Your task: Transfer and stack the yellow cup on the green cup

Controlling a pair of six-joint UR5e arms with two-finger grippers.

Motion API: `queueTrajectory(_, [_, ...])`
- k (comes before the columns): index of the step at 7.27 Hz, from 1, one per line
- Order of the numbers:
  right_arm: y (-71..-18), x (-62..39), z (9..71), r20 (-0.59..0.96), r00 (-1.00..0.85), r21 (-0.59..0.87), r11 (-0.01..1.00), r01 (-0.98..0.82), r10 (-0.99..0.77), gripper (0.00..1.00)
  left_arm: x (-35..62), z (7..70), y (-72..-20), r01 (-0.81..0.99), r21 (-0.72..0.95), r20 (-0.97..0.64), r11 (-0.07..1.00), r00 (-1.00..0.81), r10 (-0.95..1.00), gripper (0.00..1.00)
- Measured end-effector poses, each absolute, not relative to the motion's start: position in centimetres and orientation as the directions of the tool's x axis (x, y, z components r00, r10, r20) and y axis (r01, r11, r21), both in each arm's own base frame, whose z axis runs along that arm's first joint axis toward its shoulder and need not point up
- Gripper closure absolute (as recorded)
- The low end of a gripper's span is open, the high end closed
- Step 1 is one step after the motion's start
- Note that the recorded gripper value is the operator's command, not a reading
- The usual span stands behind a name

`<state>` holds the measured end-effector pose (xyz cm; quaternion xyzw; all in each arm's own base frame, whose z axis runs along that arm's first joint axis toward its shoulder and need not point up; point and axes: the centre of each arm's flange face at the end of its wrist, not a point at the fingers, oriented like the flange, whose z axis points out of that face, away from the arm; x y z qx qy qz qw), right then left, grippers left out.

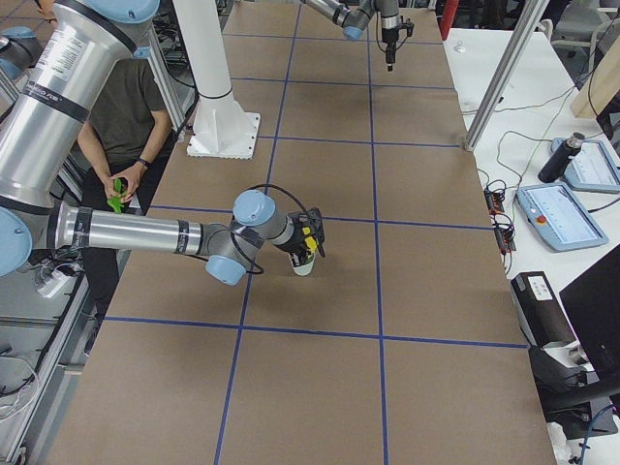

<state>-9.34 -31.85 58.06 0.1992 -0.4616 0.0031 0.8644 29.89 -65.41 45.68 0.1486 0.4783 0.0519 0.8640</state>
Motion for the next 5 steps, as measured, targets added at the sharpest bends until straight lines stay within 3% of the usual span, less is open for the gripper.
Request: queueTrajectory(5, [-31.6,-9.4,58.5,0.798,0.576,0.338,0.923,-0.184,-0.177,1.0,30.4,44.7,-62.0,0.033,0.295,-0.837,0.955,0.49,0.242,0.01])
